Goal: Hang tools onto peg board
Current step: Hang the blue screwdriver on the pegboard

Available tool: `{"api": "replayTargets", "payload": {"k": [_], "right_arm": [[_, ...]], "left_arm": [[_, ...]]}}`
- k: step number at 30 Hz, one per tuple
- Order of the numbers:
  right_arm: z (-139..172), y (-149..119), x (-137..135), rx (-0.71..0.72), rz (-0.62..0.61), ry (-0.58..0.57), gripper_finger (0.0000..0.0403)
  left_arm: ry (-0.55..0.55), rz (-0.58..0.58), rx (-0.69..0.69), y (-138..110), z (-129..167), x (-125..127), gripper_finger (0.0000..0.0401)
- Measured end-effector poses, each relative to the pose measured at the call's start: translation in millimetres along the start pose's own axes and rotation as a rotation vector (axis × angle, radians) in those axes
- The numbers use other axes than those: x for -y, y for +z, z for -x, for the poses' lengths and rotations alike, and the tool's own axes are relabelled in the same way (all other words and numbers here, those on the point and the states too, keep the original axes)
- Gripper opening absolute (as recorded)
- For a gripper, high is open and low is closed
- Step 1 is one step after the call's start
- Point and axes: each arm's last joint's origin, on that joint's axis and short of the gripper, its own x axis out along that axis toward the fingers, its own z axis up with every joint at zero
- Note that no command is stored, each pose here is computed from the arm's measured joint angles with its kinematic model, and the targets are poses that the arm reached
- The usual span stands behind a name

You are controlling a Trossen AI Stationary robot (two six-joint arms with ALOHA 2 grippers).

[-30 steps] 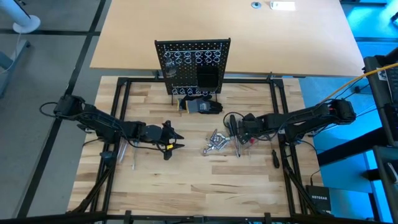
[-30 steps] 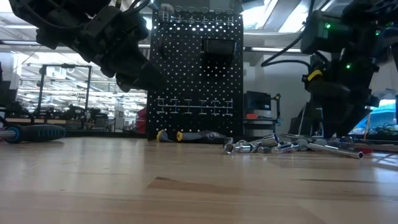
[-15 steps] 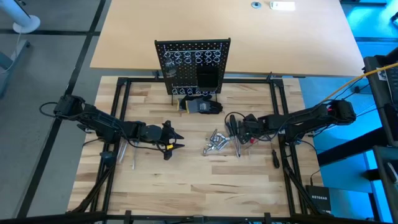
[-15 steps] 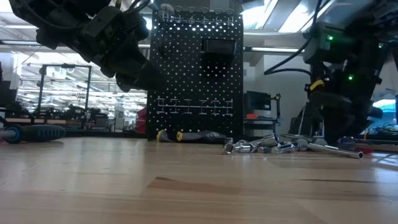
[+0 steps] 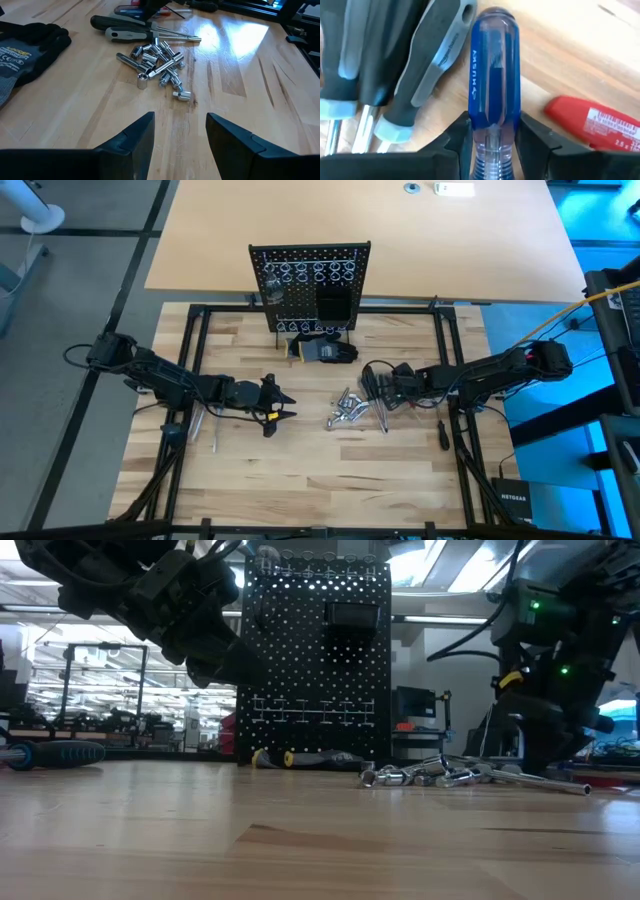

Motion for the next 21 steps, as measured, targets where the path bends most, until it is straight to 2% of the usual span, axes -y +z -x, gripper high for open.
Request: {"api": "replayTargets", "payload": {"k": [10, 21], "right_arm": [[6.0, 6.3, -6.0, 0.025, 0.006, 0.022, 0.0119], [39.0, 33.9, -26.7, 0.192, 0.044, 0.11, 0.0119]], "left_arm": [[0.0, 0.0, 0.0, 0.0, 0.0, 0.0, 0.0168], [0.004, 0.001, -0.014, -1.3, 0.0, -0.4, 0.0168]]}}
